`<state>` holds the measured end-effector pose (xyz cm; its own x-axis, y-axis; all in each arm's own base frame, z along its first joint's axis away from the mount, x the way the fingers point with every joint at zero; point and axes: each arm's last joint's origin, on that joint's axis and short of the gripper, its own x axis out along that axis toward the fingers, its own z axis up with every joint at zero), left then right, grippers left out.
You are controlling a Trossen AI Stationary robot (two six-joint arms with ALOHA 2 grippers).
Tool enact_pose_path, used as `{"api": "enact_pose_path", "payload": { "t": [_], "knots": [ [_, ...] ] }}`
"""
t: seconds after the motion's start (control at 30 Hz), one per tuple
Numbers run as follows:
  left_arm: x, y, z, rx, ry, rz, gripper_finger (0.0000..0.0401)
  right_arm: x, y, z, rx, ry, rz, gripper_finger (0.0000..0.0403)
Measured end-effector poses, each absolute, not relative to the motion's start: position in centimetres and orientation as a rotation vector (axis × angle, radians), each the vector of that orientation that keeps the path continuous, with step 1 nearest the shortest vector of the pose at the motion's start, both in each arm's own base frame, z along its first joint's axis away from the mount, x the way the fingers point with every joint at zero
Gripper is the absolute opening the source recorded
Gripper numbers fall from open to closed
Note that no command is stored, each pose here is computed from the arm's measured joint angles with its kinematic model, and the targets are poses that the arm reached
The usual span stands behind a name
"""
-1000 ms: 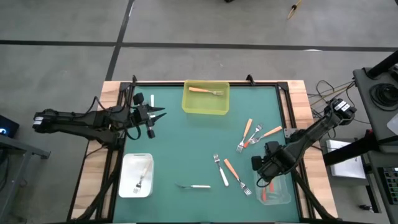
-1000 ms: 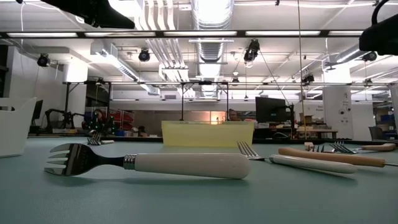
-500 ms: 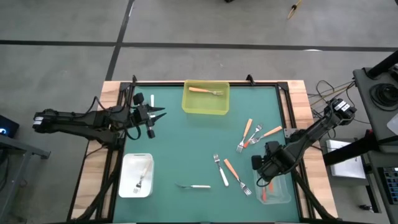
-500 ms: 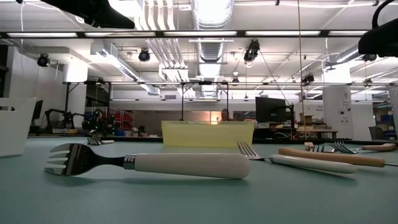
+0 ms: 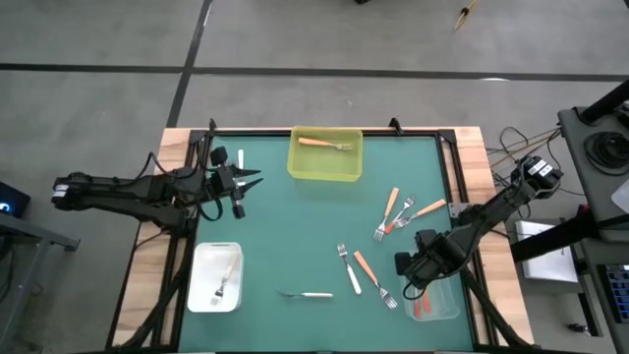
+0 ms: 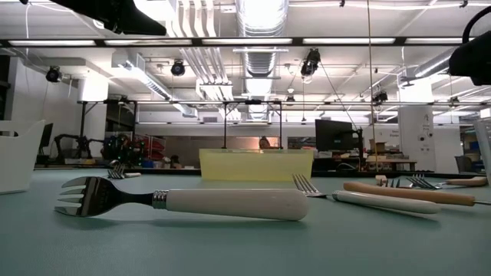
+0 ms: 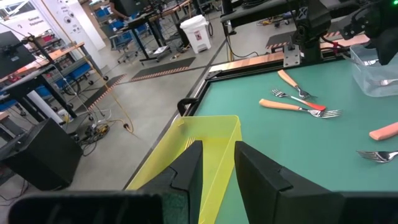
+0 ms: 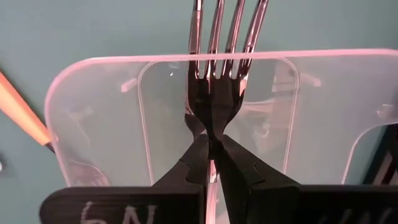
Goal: Sort silverware by color (type)
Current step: Put the orange fork into the transparent bin
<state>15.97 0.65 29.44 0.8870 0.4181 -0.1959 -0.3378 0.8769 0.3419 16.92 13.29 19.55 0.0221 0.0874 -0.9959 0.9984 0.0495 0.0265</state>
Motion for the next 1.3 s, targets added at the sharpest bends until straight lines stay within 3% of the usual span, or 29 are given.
{"api": "enact_pose_path", "payload": {
  "t": [1.3],
  "knots": [
    [15.97,0.65,29.43,0.306,0.271,0.399,0.0075,16.98,13.13,19.97,1.392,1.418,-0.932,0.0013]
  ]
}}
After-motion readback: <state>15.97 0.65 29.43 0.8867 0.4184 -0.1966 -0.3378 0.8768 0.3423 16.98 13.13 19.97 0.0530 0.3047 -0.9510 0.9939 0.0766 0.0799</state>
